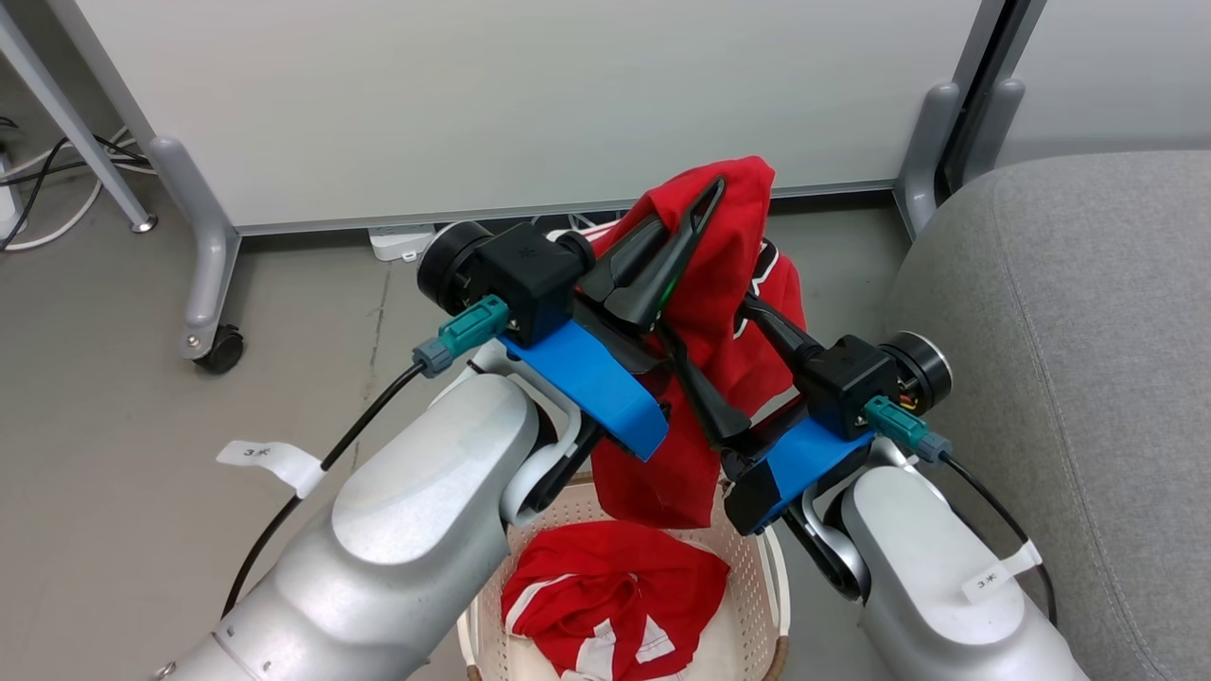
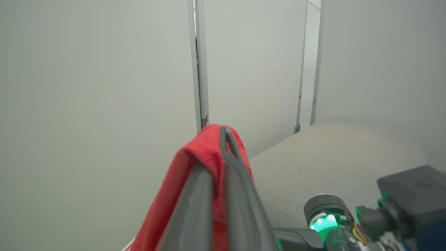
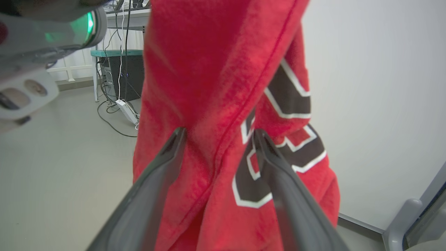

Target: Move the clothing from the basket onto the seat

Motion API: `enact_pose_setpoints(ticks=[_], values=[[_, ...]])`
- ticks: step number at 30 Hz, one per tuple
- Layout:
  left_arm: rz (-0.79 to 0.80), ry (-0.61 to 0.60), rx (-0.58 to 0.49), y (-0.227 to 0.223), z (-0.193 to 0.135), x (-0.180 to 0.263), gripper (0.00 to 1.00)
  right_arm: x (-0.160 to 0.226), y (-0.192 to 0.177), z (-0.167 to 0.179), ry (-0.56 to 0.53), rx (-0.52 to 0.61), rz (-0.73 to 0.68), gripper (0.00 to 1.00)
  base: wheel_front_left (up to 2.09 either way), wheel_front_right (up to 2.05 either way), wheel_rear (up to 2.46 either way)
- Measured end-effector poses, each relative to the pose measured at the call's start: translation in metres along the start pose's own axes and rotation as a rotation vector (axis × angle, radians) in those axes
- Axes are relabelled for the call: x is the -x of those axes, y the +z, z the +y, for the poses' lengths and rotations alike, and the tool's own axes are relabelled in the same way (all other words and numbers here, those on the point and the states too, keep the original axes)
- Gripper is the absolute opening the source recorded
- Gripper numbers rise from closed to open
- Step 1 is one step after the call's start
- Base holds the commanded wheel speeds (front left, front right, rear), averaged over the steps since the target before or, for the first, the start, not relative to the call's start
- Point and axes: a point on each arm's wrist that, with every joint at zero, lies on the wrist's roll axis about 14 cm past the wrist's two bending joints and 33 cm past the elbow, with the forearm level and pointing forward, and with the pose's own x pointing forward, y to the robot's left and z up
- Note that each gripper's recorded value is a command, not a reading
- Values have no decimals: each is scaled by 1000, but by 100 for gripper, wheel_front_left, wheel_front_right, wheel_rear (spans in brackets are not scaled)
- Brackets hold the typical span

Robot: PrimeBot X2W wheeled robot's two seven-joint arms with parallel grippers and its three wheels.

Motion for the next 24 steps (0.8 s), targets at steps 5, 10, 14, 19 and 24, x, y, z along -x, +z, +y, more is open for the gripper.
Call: enact_pose_setpoints(ticks=[5,10,14,19,24], values=[[-1,-5,-2,1,-2,0,0,0,-1,5,11,-21,2,0,0,0,0],[-2,-6,-5,2,-2,0,0,0,1,6,14,-23,-1,0,0,0,0],[-2,-7,-7,2,-2,0,0,1,2,6,14,-23,-4,0,0,0,0],[-1,-9,-11,1,-2,0,0,1,3,7,14,-25,-8,0,0,0,0],[7,-12,-20,-1,-2,1,0,1,4,7,14,-31,-11,0,0,0,0]])
